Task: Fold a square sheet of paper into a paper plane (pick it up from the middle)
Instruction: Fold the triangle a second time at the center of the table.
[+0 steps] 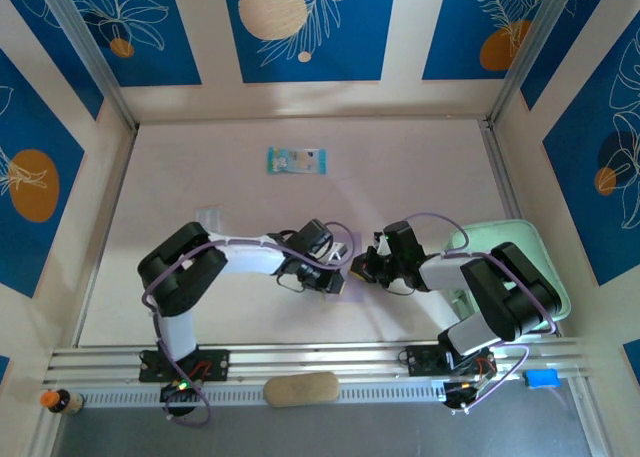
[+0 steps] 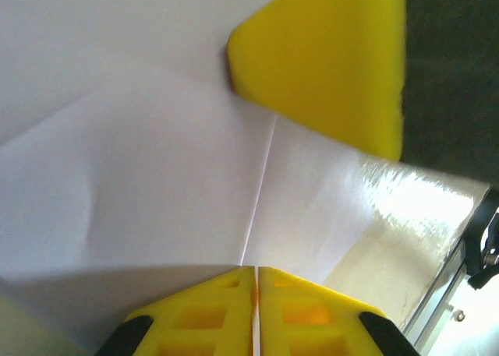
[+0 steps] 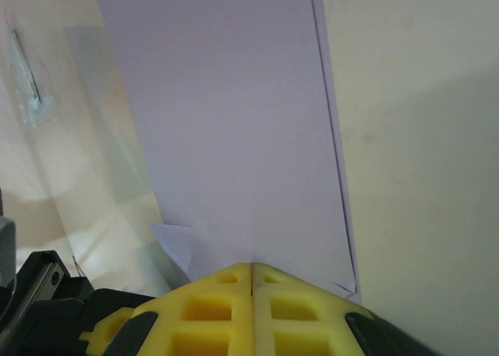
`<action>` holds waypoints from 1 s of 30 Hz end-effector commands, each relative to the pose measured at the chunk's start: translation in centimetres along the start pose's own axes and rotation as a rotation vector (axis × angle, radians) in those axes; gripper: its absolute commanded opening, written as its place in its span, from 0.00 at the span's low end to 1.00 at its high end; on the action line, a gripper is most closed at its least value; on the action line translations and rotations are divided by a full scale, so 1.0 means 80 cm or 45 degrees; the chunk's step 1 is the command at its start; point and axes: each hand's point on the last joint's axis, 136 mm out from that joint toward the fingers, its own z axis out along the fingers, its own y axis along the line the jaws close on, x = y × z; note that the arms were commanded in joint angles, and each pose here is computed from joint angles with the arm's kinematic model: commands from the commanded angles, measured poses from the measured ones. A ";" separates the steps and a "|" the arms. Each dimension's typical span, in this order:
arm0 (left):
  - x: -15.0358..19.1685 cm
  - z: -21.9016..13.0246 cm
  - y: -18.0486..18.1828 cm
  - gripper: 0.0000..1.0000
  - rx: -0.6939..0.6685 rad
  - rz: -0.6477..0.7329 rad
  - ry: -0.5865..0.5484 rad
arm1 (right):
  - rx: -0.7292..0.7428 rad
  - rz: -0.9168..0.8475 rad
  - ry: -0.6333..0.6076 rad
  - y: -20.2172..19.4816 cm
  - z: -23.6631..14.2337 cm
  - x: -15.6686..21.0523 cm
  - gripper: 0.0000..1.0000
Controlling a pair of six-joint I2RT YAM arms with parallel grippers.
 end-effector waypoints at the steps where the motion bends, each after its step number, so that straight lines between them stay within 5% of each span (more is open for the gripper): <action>1: 0.033 -0.006 0.015 0.10 -0.046 -0.027 0.084 | 0.166 0.083 0.005 -0.047 -0.001 0.012 0.00; 16: 0.078 -0.028 0.034 0.08 -0.092 -0.032 0.109 | 0.162 0.080 0.001 -0.047 -0.003 0.012 0.00; 30: -0.012 -0.046 -0.023 0.09 -0.002 0.085 -0.107 | 0.141 0.068 -0.002 -0.038 -0.007 0.011 0.00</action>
